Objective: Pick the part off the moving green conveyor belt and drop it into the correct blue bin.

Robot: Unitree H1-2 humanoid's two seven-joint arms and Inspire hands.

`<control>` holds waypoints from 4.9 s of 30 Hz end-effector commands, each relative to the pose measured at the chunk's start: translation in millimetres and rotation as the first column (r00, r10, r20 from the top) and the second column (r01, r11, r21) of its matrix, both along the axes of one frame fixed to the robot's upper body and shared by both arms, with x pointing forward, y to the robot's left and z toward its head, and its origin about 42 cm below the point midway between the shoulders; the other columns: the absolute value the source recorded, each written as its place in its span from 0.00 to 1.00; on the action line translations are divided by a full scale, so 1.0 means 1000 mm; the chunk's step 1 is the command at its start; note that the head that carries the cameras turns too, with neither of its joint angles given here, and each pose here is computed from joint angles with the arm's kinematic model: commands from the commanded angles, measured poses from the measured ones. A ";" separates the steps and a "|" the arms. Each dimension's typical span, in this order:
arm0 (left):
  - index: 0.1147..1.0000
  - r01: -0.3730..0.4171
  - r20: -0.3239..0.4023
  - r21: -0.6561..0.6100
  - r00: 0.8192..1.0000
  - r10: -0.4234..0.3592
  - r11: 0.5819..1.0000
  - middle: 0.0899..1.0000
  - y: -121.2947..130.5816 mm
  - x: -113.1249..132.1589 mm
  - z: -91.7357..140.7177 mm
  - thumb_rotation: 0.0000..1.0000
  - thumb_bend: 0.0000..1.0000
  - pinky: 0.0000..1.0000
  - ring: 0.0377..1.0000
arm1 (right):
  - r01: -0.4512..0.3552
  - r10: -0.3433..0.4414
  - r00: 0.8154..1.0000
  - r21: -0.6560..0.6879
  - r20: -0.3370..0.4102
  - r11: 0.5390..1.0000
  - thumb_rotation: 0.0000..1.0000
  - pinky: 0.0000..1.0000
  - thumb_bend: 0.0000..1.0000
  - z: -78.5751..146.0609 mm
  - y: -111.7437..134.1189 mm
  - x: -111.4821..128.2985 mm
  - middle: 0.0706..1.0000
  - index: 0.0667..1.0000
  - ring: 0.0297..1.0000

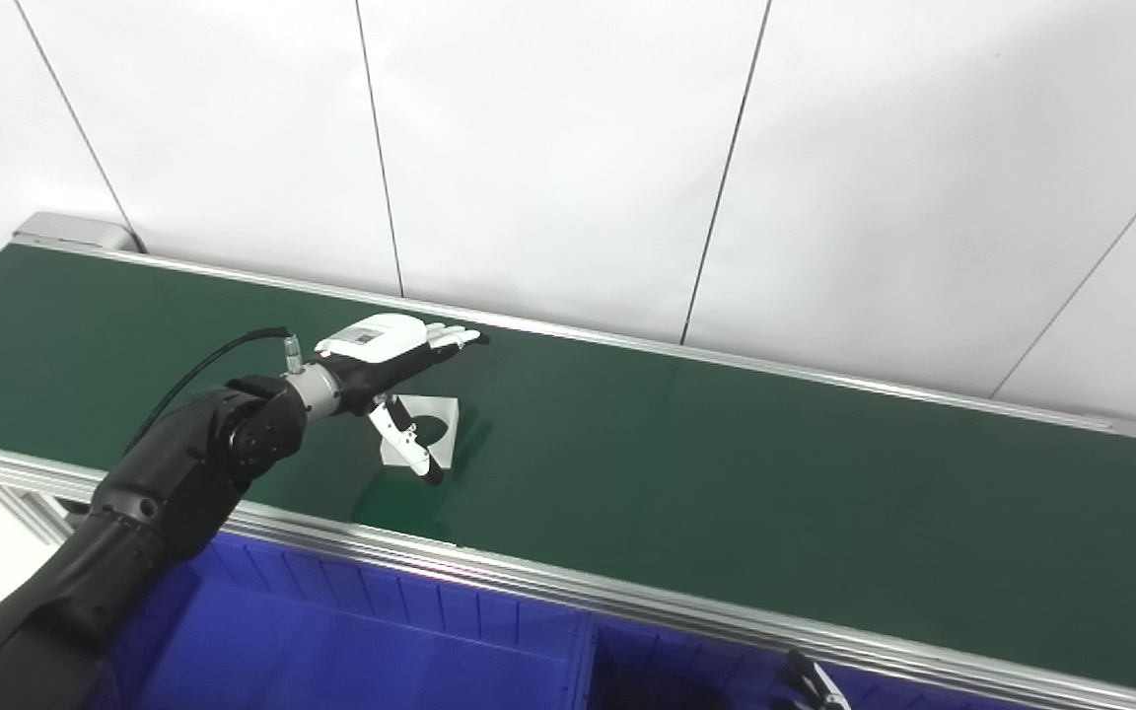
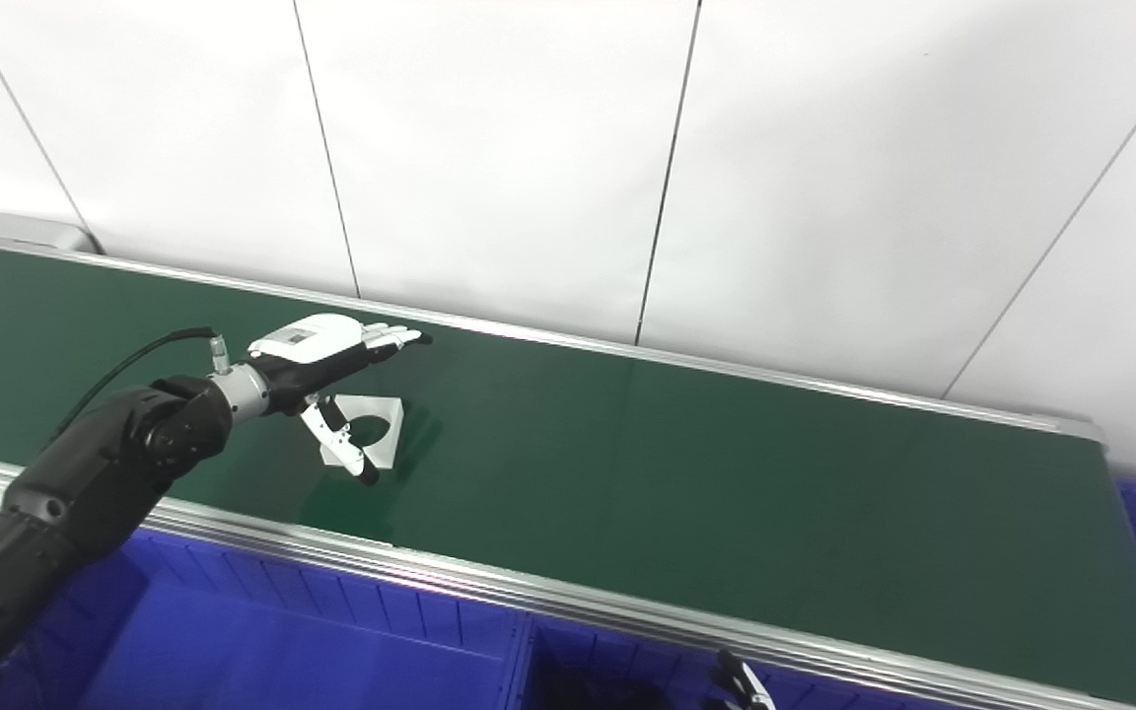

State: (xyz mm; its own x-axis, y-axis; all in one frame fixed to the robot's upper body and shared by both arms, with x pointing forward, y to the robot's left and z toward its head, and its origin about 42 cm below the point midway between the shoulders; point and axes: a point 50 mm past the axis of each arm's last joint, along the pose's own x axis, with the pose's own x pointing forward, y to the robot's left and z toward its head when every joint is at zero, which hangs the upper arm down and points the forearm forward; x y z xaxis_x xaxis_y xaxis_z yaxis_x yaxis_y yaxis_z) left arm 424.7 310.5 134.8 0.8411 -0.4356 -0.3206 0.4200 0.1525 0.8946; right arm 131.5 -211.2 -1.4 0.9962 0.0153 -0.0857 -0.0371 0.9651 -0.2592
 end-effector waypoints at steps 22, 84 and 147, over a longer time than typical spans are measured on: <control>0.45 -0.031 0.159 -0.167 0.986 0.058 0.985 0.44 -0.004 -0.013 -0.057 0.00 0.51 0.40 0.40 | 0.006 -0.007 0.997 0.012 0.075 1.000 0.00 0.64 0.67 0.015 0.001 -0.017 0.81 0.86 0.74; 0.46 -0.098 -0.098 -0.583 0.994 0.050 0.807 0.44 -0.019 -0.216 -0.033 0.00 0.48 0.38 0.41 | -0.055 0.057 0.994 -0.024 0.093 0.998 0.00 0.66 0.61 0.033 0.001 -0.029 0.81 0.81 0.75; 0.61 -0.341 -0.421 -0.856 0.896 -0.141 0.389 0.68 -0.004 -0.222 -0.044 0.00 0.77 0.73 0.72 | -0.017 0.018 0.993 -0.016 0.114 1.000 0.00 0.64 0.69 0.049 0.047 -0.013 0.79 0.82 0.73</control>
